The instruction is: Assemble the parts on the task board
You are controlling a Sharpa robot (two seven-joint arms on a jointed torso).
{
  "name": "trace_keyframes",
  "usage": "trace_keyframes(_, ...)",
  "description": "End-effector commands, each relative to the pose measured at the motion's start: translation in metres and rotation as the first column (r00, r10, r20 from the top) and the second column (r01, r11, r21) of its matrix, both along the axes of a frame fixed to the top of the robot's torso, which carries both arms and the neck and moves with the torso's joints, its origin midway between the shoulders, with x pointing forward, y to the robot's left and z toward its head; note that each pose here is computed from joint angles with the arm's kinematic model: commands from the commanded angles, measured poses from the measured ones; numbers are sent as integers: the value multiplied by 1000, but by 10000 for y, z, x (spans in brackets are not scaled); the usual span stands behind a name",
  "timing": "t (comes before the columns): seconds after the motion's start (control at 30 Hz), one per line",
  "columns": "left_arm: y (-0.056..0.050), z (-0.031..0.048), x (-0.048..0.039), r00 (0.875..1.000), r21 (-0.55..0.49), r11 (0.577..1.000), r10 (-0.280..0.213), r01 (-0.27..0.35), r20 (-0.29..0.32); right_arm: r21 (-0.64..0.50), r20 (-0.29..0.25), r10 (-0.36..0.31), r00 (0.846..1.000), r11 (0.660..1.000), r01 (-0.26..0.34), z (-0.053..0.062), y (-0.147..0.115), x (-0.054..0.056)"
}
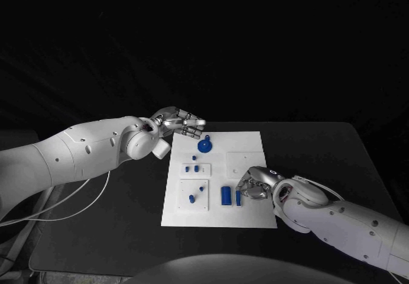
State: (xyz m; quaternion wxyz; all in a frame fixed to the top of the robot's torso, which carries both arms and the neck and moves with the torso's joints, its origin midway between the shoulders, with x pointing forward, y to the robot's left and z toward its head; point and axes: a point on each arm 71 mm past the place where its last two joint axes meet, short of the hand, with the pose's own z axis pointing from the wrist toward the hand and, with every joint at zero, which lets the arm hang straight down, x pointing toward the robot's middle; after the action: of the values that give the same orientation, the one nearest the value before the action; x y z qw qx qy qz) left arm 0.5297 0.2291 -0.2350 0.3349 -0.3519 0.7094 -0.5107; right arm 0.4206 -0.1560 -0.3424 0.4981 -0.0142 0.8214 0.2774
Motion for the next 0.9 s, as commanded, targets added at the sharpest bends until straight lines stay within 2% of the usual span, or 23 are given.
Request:
trace_keyframes(0.03, -18, 8, -3, 1000, -5, 1000, -12, 12, 7, -27, -19, 9, 1000, 1000, -9, -54, -3, -31)
trace_keyframes(0.47, -20, 5, -4, 1000, -4, 1000, -14, 14, 4, 3, 29, -46, 999, 999, 46, -76, 15, -8)
trace_keyframes(0.9, -18, 3, -5, 1000, -2, 1000, -15, 15, 1, -11, 35, -55, 998, 998, 55, -104, 14, -21)
